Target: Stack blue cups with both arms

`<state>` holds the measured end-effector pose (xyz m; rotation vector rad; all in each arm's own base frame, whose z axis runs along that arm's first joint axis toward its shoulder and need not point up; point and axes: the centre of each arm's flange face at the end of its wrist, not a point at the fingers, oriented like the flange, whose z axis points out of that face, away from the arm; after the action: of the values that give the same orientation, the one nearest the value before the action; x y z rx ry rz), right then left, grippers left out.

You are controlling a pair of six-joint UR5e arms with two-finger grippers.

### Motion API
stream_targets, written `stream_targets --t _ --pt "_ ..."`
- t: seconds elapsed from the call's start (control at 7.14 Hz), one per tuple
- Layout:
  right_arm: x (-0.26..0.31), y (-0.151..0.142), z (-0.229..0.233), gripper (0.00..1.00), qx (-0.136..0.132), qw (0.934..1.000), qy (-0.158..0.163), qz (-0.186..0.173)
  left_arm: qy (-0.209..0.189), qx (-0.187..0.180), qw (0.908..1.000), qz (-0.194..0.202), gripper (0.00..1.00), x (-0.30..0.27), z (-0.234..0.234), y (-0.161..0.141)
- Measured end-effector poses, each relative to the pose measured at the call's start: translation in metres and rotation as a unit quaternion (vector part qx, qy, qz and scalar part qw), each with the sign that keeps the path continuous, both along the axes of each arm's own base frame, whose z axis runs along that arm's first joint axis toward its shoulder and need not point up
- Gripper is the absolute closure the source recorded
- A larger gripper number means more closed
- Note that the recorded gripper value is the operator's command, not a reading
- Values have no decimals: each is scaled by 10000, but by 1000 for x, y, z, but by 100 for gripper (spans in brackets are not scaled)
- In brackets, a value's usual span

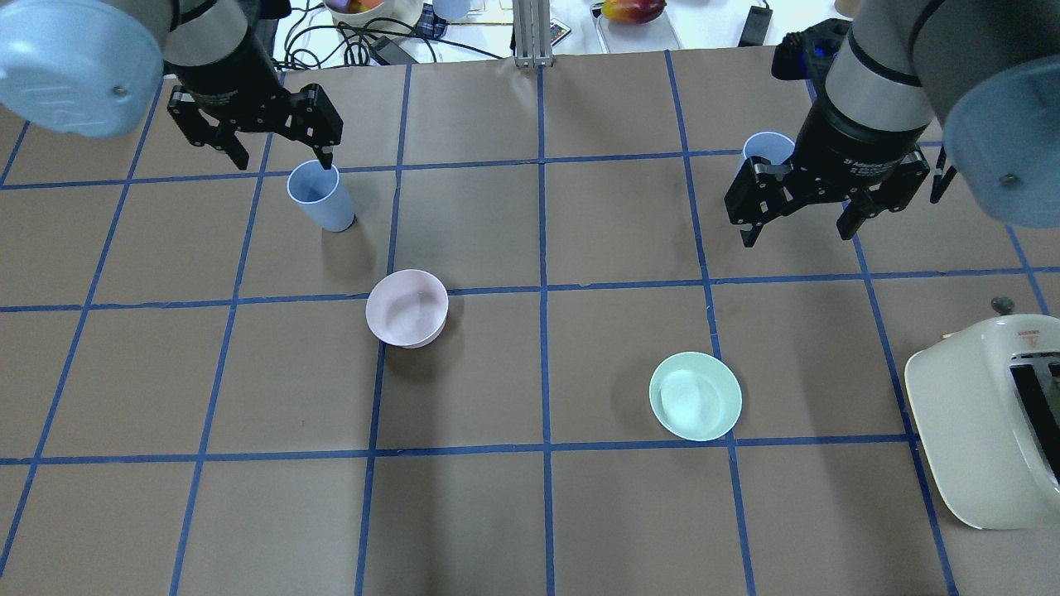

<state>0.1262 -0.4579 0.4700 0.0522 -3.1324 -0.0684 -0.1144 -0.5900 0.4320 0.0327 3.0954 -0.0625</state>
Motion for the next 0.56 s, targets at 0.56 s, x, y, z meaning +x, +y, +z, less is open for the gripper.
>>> stream_targets --t 0.56 --pt "0 -1 2 0 -54 10000 6 40 -78 -334 9985 -433 0 11 -140 -91"
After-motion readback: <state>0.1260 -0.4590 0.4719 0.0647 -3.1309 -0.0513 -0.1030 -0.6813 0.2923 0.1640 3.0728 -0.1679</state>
